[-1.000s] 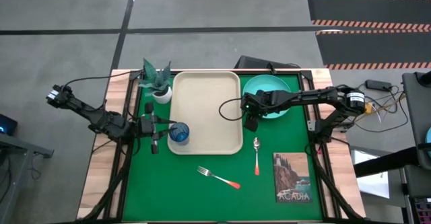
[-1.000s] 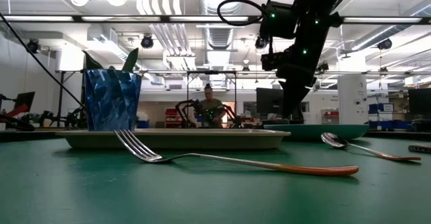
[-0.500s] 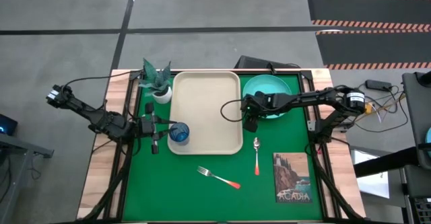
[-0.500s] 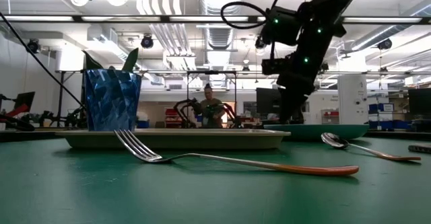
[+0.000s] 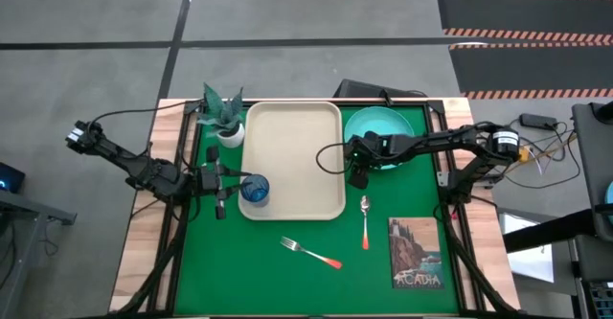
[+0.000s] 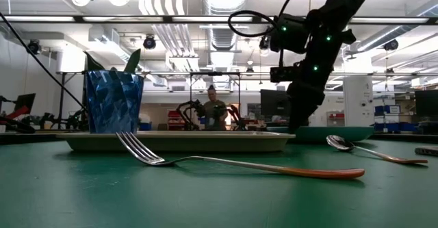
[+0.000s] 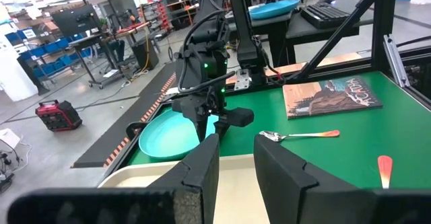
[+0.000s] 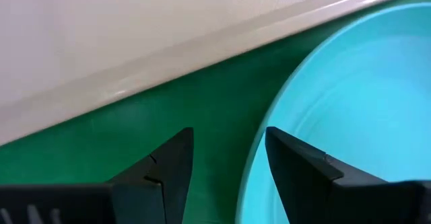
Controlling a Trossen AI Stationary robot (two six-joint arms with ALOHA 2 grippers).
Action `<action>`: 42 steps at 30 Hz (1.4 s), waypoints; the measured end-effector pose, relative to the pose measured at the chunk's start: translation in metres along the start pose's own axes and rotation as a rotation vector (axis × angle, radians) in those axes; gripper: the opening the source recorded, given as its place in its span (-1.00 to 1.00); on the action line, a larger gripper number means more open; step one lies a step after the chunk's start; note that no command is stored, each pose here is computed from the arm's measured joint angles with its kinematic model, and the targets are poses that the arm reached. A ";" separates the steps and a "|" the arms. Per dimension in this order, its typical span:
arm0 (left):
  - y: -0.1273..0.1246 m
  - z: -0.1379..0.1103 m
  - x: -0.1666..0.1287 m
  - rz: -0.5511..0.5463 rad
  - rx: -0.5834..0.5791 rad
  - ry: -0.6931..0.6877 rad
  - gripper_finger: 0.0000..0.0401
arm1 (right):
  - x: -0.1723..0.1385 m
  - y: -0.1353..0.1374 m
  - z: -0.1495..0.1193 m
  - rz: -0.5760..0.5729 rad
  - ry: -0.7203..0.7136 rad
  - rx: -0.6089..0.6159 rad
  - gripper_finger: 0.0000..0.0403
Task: Pick and place plate/cup/fork/spoon on tray
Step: Put the blue plate on the serving tray to the right of the blue glass
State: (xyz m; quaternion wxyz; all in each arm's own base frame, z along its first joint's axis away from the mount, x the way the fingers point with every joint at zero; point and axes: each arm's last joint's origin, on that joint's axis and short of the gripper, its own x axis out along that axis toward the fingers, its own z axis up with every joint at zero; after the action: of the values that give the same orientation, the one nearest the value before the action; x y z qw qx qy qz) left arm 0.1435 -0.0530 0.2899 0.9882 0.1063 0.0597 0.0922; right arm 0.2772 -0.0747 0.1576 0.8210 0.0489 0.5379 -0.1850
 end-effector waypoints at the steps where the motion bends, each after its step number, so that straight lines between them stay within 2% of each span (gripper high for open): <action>1: 0.000 0.000 0.000 0.000 0.000 0.000 -0.60 | 0.000 0.000 0.000 0.000 0.001 0.000 -0.12; 6: 0.000 0.000 0.000 0.003 0.001 0.001 -0.60 | -0.001 -0.001 0.001 -0.006 -0.004 -0.005 -0.12; 11: 0.000 0.000 0.000 0.005 0.000 0.001 -0.60 | 0.000 -0.007 0.001 -0.076 -0.003 -0.008 -0.12; 17: 0.000 0.000 0.000 0.005 0.002 0.003 -0.60 | 0.001 -0.010 0.000 -0.082 0.000 0.012 -0.14; 31: 0.000 0.000 0.000 0.007 0.001 0.003 -0.60 | 0.011 -0.009 -0.016 -0.081 0.019 0.013 -0.44; 42: 0.000 0.000 0.000 0.007 0.002 0.003 -0.60 | 0.011 -0.009 -0.016 -0.079 0.019 0.020 -0.73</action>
State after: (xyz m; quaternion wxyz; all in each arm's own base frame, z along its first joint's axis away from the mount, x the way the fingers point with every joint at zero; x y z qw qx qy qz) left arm 0.1438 -0.0529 0.2897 0.9877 0.1072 0.0607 0.0959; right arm 0.2641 -0.0808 0.1421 0.8074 0.0375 0.5453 -0.2219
